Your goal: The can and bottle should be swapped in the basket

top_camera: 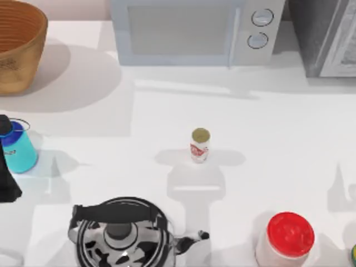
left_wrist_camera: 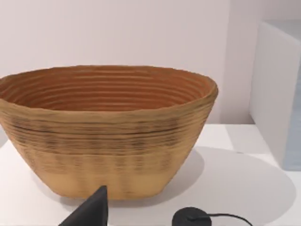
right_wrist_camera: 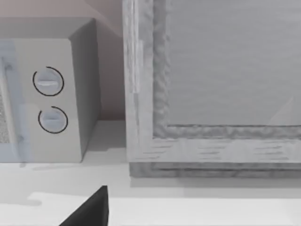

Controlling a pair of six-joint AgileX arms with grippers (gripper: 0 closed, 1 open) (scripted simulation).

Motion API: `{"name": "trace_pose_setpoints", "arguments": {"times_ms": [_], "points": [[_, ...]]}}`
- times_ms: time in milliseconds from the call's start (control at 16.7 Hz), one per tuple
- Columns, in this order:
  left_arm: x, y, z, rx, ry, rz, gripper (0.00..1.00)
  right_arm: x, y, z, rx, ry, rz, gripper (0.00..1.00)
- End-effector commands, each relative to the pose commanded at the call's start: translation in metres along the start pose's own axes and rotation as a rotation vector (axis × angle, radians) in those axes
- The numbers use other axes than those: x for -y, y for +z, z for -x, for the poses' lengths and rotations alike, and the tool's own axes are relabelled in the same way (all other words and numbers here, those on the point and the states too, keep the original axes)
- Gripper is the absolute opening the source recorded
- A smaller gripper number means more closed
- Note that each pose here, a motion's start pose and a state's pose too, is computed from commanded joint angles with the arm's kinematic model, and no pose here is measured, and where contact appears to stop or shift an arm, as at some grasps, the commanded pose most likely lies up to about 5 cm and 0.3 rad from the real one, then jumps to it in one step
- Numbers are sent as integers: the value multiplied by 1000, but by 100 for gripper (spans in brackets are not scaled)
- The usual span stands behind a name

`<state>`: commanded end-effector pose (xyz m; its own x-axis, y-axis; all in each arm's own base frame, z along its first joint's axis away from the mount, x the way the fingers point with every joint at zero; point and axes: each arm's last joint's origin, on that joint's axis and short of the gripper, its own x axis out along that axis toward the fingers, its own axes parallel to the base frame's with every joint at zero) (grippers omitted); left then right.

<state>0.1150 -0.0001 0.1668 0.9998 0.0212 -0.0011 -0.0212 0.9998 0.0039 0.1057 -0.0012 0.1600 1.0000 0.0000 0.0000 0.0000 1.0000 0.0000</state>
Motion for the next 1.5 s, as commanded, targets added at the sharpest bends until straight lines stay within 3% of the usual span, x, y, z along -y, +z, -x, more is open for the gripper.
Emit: {"name": "trace_pose_setpoints", "arguments": {"times_ms": [420,780,1200,1500], "points": [[1,0,-39,-38,-3,-11,100,0,0,0,0,0,0,100],[2,-36,-72,-136,-33,-16,100,0,0,0,0,0,0,100],[-1,-83,-78,-270,-45,-8,100,0,0,0,0,0,0,100],[-3,-91,-77,-298,-41,-4,100,0,0,0,0,0,0,100]]}}
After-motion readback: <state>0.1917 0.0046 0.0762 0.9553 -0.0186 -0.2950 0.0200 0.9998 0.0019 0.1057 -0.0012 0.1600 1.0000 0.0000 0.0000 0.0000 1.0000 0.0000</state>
